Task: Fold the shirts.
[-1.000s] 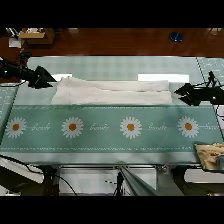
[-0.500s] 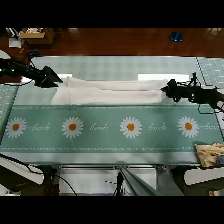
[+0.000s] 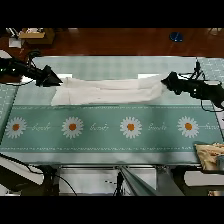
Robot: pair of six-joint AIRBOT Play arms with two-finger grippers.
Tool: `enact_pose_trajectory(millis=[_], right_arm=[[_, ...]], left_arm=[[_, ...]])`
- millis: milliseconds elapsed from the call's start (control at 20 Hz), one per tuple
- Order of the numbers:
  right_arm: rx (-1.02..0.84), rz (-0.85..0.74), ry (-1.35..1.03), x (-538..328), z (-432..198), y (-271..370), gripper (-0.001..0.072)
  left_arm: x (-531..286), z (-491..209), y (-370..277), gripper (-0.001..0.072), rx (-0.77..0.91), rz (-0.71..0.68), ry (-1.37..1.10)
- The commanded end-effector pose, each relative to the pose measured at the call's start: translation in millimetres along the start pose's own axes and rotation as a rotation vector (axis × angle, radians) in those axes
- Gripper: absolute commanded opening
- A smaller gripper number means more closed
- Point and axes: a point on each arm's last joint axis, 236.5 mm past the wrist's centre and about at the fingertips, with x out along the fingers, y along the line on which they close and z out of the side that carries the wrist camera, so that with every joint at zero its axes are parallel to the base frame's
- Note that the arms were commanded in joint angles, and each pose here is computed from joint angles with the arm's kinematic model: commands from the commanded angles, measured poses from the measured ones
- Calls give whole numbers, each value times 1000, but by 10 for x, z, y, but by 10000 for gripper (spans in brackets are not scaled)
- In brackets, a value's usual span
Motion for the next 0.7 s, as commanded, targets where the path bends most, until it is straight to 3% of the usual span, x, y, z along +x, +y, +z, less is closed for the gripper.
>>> enact_pose_trajectory(millis=[0,50,650], right_arm=[[-109,25,17,-281,-53,324,25],[-135,29,20,-373,-72,411,25],[-303,-180,111,-1244,-459,500,25]], left_arm=[[80,-19,-195,70,21,-42,17],[143,-42,-272,21,39,-48,32],[1243,-589,-1545,20,303,-85,217]])
